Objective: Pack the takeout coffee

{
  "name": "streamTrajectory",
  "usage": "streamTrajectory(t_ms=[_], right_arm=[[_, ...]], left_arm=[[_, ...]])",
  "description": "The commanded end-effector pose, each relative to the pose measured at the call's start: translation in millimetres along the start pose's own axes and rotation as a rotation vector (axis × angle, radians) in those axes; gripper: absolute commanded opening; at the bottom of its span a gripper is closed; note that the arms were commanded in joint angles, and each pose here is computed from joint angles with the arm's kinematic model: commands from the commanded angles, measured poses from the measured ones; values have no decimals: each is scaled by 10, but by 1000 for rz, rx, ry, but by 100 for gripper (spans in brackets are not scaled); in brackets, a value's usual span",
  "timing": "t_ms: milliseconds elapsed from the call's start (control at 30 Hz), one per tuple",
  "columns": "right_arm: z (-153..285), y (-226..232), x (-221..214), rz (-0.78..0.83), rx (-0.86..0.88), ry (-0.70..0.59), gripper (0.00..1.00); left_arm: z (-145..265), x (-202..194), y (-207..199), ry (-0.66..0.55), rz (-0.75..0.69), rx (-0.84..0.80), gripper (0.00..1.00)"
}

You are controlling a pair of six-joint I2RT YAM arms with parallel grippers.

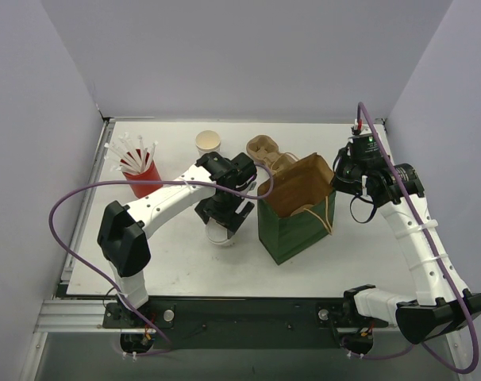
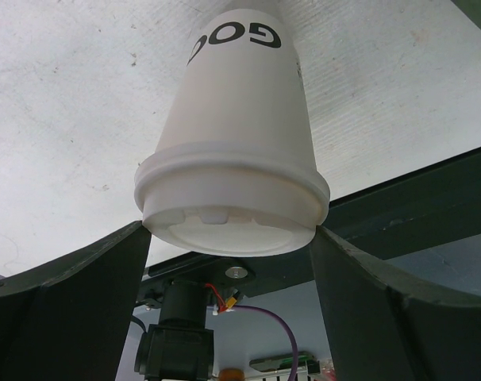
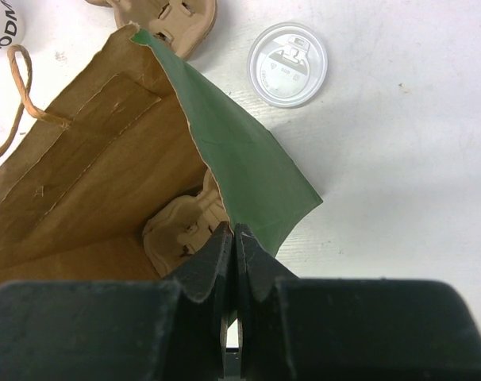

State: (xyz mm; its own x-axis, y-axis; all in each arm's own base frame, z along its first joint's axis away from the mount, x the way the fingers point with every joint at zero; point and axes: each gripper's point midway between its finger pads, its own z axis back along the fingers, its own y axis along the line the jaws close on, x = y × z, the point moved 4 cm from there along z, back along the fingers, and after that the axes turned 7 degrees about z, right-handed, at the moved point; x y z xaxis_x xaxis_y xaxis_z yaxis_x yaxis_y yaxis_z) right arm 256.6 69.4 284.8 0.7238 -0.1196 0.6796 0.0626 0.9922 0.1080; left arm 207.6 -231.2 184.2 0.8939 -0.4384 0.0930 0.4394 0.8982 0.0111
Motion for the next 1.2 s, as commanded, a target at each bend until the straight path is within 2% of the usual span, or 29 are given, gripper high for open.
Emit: streamTrajectory(t_ms=[0,367,600,733,1167], right_arm=[[-21,-8,-24,9,0,17,0],[-31,-19,-35,14,-6,20,0],[0,-13,-17,15,6,11,0],[36,4,-9,14,21,3,0],[49,1,-19,20,24,3,0]], left_arm=[[83,71,-22,-54,-15,-14,92],[69,107,-15,-68,-15,-7,94],[244,170,-101,-210,73,-100,97],[199,171,-9,-253,118,-81,97],[-20,115,25,-229,128,-51,97]])
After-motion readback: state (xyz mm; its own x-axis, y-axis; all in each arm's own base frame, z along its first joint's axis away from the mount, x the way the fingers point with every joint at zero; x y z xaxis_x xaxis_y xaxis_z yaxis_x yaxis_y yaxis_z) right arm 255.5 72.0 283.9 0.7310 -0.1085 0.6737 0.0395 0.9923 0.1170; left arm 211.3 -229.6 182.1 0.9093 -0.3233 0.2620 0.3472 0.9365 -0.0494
